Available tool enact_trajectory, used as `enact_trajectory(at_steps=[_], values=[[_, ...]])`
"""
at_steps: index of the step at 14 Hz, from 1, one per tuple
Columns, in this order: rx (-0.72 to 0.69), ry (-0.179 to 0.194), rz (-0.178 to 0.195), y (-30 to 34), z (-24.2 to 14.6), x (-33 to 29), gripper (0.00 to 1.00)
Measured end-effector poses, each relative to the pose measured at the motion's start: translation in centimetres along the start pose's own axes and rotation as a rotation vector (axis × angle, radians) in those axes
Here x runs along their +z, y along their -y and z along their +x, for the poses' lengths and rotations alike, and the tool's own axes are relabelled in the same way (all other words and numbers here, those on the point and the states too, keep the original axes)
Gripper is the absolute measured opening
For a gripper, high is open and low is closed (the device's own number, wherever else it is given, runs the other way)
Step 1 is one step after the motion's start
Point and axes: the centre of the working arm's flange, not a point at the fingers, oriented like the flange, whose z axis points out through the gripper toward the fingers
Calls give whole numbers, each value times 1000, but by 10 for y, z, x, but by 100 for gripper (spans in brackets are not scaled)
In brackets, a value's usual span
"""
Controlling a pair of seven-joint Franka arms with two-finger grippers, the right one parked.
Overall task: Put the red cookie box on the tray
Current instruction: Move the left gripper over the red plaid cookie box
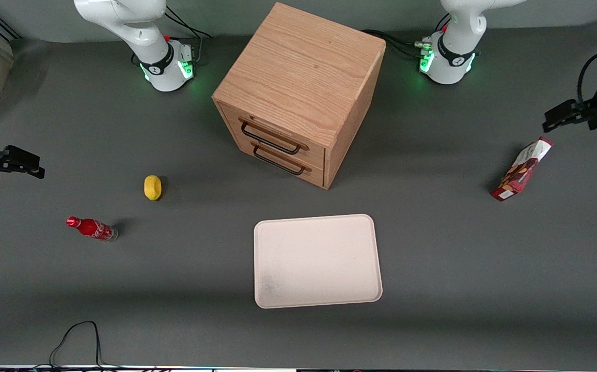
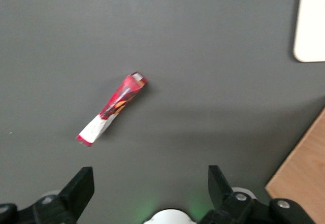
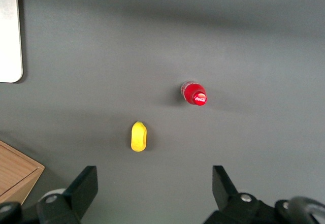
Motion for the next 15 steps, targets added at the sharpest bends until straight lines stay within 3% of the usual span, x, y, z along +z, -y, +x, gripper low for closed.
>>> enact_trajectory(at_steps=[4,8,15], values=[[8,-30,-3,69,-44,33,100],[26,-25,-4,74,-55,50,100],[584,-15,-15,119,-54,77,100]])
